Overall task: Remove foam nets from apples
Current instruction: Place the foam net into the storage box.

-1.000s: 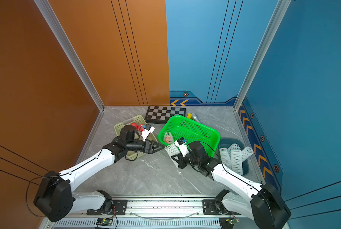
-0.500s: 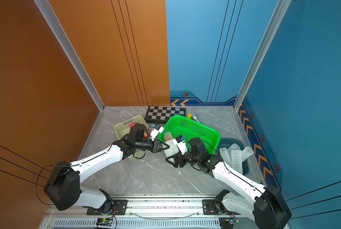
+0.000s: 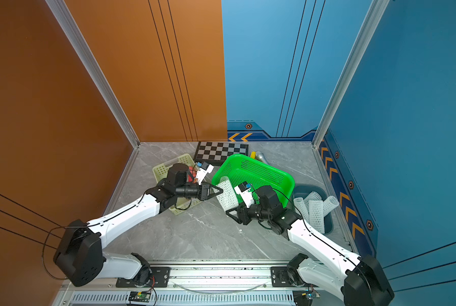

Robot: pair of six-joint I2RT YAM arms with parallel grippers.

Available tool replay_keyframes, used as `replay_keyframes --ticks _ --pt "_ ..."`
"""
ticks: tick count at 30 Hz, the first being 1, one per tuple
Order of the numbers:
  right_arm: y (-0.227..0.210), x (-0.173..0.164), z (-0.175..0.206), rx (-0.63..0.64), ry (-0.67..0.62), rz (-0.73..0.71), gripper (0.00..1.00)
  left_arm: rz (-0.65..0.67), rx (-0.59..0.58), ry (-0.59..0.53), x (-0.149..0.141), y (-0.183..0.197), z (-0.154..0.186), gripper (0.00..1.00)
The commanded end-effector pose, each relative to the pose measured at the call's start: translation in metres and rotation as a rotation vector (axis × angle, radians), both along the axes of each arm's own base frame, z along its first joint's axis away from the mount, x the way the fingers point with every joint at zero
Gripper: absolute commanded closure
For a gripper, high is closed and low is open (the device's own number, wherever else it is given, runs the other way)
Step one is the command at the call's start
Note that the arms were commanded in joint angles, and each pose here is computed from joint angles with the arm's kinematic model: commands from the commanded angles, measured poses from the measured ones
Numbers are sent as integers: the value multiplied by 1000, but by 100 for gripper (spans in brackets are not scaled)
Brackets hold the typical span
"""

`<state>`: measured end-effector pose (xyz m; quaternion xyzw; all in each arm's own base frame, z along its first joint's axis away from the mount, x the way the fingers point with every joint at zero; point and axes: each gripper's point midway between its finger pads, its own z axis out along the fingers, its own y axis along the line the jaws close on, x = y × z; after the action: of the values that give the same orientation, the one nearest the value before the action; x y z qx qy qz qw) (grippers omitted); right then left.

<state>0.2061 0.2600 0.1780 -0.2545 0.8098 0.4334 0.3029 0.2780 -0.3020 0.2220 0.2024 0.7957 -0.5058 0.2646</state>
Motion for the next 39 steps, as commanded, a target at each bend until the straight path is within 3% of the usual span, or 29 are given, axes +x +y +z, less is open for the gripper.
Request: replay_keyframes --ticks 1,4,9,11,13,15,19,25,33,36,39 --pt "0 -9 7 36 -8 32 68 25 -10 -9 4 7 0 100" --pt "-1 -11 13 53 -21 34 80 22 -16 -11 4 7 2 87" --pt "-7 -9 22 70 -39 14 85 19 -27 -17 5 7 5 62" --pt "-11 -6 24 71 -42 -8 92 20 -31 -17 6 7 6 53" --pt "-14 -3 24 72 -40 -28 95 29 -35 -17 7 8 6 32" --pt "-20 2 27 71 -39 -63 97 52 -33 -17 11 12 6 3" --pt "-53 26 24 -3 -35 -255 100 106 -37 -34 18 26 10 2" --pt "-166 53 14 -269 -19 -768 100 184 -56 -47 27 52 16 2" --pt "-274 7 33 -452 -39 -1233 100 181 -97 -53 29 53 18 2" --pt "-297 -10 41 -460 -58 -1390 100 175 -119 -50 32 51 19 2" --pt "-309 -15 42 -533 -48 -1460 100 173 -131 -40 34 50 18 2"
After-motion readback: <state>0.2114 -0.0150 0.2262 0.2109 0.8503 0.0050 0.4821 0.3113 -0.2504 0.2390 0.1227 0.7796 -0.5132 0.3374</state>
